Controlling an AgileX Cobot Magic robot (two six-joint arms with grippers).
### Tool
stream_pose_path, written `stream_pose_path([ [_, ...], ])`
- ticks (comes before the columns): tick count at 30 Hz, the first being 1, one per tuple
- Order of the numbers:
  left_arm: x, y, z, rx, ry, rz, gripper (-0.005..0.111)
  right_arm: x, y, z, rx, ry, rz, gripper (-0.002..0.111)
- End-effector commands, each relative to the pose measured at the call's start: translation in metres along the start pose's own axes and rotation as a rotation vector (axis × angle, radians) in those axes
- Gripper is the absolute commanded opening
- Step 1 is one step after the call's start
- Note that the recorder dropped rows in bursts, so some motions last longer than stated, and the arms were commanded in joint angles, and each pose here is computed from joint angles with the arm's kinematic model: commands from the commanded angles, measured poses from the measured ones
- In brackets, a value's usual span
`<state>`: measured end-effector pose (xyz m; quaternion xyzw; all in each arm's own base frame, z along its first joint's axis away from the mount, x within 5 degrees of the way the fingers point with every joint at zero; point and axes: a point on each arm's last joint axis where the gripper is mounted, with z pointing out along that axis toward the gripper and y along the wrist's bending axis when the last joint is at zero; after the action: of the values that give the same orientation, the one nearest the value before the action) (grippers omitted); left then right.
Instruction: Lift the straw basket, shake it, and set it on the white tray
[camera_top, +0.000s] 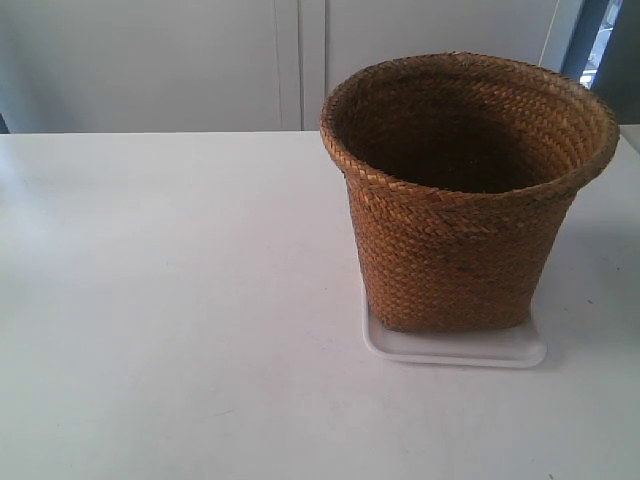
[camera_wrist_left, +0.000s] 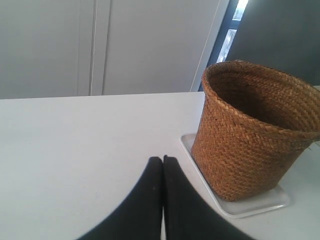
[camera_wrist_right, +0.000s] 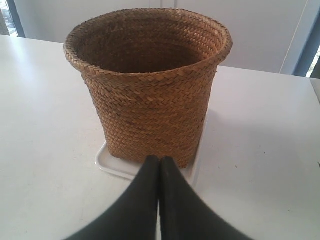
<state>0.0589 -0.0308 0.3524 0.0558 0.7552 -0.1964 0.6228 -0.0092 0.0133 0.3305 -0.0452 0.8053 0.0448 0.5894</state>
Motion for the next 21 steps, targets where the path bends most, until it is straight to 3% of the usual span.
stream_pose_path([
  [1,0.0,-0.001,-0.001,0.011,-0.009,-0.012,0.0,0.001,0.0,0.0,0.002,-0.003,-0.005,0.0],
  [11,0.002,0.0,-0.001,-0.005,0.005,0.022,0.0,0.001,0.0,0.0,0.002,-0.005,-0.005,0.0],
  [15,0.017,0.001,0.0,0.002,0.111,0.033,0.0,0.001,0.0,0.0,0.002,-0.005,-0.005,0.0],
  [21,0.045,0.023,0.01,-0.12,-0.008,0.157,0.0,0.001,0.0,0.0,-0.001,-0.005,-0.003,0.0],
])
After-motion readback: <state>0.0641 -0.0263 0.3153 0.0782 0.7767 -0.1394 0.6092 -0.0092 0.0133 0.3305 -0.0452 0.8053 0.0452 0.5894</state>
